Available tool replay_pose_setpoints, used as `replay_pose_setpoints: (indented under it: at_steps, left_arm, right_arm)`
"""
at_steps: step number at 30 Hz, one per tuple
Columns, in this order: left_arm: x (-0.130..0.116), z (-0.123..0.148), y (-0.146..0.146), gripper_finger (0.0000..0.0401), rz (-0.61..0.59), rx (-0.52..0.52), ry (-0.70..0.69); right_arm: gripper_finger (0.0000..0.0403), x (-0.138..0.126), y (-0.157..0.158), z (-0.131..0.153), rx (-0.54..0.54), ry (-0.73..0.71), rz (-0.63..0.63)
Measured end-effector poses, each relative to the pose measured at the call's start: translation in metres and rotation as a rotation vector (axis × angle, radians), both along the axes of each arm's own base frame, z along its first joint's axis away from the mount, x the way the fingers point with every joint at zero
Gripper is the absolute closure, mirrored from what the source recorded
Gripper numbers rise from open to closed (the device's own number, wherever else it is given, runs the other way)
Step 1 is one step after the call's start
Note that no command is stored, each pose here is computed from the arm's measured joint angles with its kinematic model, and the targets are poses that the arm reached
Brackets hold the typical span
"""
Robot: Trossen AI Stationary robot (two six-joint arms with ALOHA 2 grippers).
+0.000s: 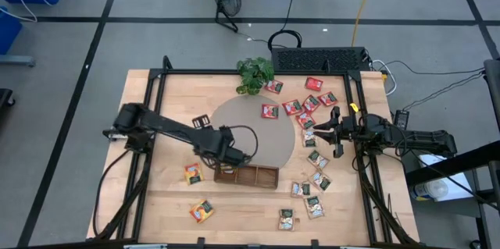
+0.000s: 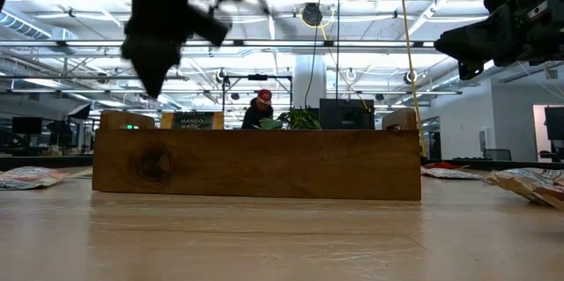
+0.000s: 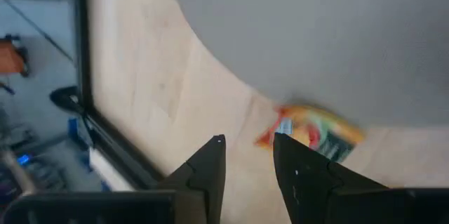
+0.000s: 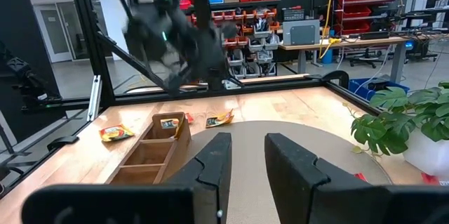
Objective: Pick & Place Tea
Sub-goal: Put the top orange tea bag into the left slot of the wooden organizer
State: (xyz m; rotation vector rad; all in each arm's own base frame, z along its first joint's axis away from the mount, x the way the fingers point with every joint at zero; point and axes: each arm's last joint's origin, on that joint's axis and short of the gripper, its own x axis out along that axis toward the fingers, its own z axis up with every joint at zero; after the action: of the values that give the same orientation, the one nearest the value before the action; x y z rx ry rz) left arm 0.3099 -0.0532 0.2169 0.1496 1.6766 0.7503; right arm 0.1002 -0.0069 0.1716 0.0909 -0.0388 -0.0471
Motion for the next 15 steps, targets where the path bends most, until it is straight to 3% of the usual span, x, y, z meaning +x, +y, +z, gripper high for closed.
replay_pose_setpoints:
  at_steps: [3, 8, 12, 15]
  left_arm:
    - [0.003, -0.017, 0.012, 0.0277, 0.051, -0.049, 0.049]
    - [-0.004, -0.028, 0.03, 0.0277, 0.134, -0.108, -0.088]
    - [-0.02, -0.036, 0.046, 0.0276, 0.308, -0.254, -0.251]
    - [-0.036, -0.05, 0.053, 0.0272, 0.471, -0.354, -0.277]
  right_arm:
    - [0.0328, 0.0, 0.0, 0.0, 0.0, 0.0, 0.0]
    - [0.0328, 0.0, 0.0, 0.0, 0.0, 0.0, 0.0]
    - [0.0328, 0.0, 0.0, 0.0, 0.0, 0.0, 0.0]
    - [0.0328, 0.0, 0.0, 0.0, 0.0, 0.0, 0.0]
